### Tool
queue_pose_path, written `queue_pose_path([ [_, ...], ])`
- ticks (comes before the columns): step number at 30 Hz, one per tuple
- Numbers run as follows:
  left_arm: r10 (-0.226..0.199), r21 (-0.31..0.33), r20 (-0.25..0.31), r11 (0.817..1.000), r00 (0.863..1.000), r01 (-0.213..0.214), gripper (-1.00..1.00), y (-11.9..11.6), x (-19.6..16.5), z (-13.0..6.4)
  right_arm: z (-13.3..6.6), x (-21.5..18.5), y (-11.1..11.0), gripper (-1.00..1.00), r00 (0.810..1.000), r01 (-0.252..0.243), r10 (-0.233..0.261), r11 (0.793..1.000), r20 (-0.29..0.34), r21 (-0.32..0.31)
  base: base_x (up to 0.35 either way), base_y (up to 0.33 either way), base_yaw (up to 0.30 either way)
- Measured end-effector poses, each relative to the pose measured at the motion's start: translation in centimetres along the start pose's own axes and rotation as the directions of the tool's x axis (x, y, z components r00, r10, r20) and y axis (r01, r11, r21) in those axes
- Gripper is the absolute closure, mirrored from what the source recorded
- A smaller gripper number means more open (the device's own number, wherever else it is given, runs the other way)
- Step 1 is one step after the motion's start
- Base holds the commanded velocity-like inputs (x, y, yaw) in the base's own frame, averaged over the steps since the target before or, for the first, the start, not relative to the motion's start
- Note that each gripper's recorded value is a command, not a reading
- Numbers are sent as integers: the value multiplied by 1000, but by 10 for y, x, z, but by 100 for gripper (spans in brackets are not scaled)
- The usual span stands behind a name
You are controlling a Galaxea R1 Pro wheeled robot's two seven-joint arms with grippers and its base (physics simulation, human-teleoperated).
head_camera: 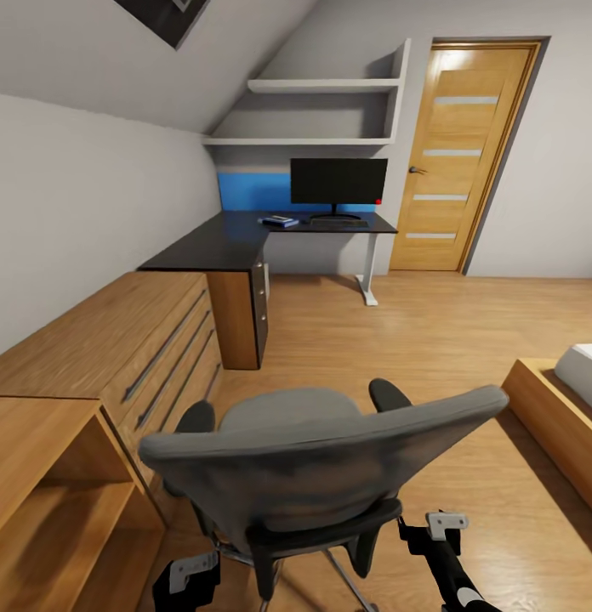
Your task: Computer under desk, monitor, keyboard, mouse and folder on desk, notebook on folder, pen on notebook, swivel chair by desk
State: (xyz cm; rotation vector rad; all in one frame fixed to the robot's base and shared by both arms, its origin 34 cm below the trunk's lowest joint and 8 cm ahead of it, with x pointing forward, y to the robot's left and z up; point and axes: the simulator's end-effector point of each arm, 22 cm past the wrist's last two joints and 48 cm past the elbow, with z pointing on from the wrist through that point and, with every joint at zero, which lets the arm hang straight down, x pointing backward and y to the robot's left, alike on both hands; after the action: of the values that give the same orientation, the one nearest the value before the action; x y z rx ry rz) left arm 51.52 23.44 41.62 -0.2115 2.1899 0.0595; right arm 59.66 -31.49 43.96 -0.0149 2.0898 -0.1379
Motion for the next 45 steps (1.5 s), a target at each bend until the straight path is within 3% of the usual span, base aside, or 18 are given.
queue_pose_path([
  [11,-1,-1,24,1000,1000,1,-100,1,-5,0,0,0,-2,-100,1000,0,0,1000,0,3,158,-135,0],
  [45,-12,-10,21,1000,1000,12,-100,4,-4,0,0,0,-2,-100,1000,-3,3,1000,1,6,181,-156,0],
])
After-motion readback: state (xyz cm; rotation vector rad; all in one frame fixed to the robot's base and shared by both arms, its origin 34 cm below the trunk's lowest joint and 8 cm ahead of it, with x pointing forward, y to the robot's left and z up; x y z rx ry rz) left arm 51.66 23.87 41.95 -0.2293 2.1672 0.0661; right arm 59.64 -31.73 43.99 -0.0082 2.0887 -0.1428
